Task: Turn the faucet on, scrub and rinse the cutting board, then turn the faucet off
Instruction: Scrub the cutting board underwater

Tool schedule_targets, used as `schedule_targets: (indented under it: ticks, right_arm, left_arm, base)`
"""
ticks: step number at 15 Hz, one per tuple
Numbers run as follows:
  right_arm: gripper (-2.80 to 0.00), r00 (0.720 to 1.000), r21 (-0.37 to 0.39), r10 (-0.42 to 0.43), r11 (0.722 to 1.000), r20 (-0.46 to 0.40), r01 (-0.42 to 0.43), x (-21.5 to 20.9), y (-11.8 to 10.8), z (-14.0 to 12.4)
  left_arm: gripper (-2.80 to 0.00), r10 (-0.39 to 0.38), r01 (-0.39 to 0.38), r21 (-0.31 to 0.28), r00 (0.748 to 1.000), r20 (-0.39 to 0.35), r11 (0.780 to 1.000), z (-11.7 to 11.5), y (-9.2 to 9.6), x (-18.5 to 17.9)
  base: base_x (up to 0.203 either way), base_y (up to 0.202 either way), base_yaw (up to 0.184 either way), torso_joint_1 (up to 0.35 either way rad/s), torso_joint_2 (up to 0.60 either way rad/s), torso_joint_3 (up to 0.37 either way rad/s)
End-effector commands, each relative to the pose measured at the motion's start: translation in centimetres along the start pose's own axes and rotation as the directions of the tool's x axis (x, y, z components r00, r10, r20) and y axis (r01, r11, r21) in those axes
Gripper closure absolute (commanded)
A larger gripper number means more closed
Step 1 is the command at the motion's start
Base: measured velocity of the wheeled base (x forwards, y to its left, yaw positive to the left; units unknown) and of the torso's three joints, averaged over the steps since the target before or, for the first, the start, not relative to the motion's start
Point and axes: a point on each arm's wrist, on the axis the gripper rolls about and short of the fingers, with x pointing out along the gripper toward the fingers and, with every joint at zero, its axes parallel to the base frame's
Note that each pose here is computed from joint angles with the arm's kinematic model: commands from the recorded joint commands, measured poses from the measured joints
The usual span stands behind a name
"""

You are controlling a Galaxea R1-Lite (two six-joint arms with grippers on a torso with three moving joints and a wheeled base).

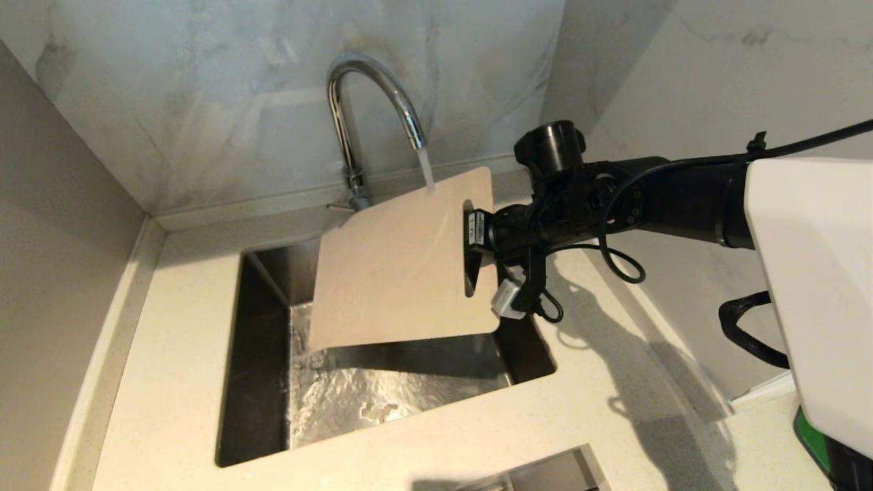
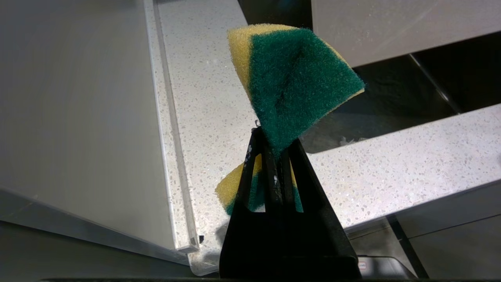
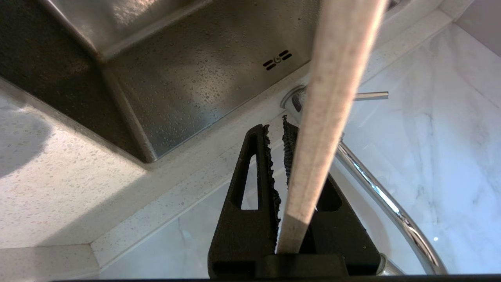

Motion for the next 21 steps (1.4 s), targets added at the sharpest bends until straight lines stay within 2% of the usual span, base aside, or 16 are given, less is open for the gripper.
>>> schedule_targets:
  ticks: [1, 9, 15, 21]
  right_arm:
    - [0.0, 1.0, -0.014, -0.001, 1.0, 0.002, 0.001, 0.0, 0.0, 0.0]
    - [0.0, 1.0, -0.014, -0.003, 1.0, 0.01, 0.003, 0.0, -0.1, 0.1]
    - [0.0, 0.996, -0.029, -0.055, 0.998, 0.071, 0.057, 0.8, -2.0, 1.5]
    - [0.0, 0.991, -0.024, -0.068, 0.997, 0.113, 0.071, -0.2, -2.6, 2.6]
  left_arm:
    - [0.0, 0.001, -0.001, -0.001, 1.0, 0.001, 1.0, 0.0, 0.0, 0.0]
    - [0.0, 0.001, -0.001, -0.001, 1.0, 0.0, 1.0, 0.0, 0.0, 0.0]
    - [0.0, 0.001, -0.001, -0.001, 1.0, 0.001, 1.0, 0.0, 0.0, 0.0]
    - [0.0, 0.001, -0.001, -0.001, 1.0, 0.0, 1.0, 0.0, 0.0, 0.0]
  base:
    - [0.0, 0.0, 0.0, 0.0, 0.0, 0.0]
    - [0.0, 0.0, 0.0, 0.0, 0.0, 0.0]
    - [0.0, 0.0, 0.0, 0.0, 0.0, 0.0]
    - [0.0, 0.0, 0.0, 0.0, 0.0, 0.0]
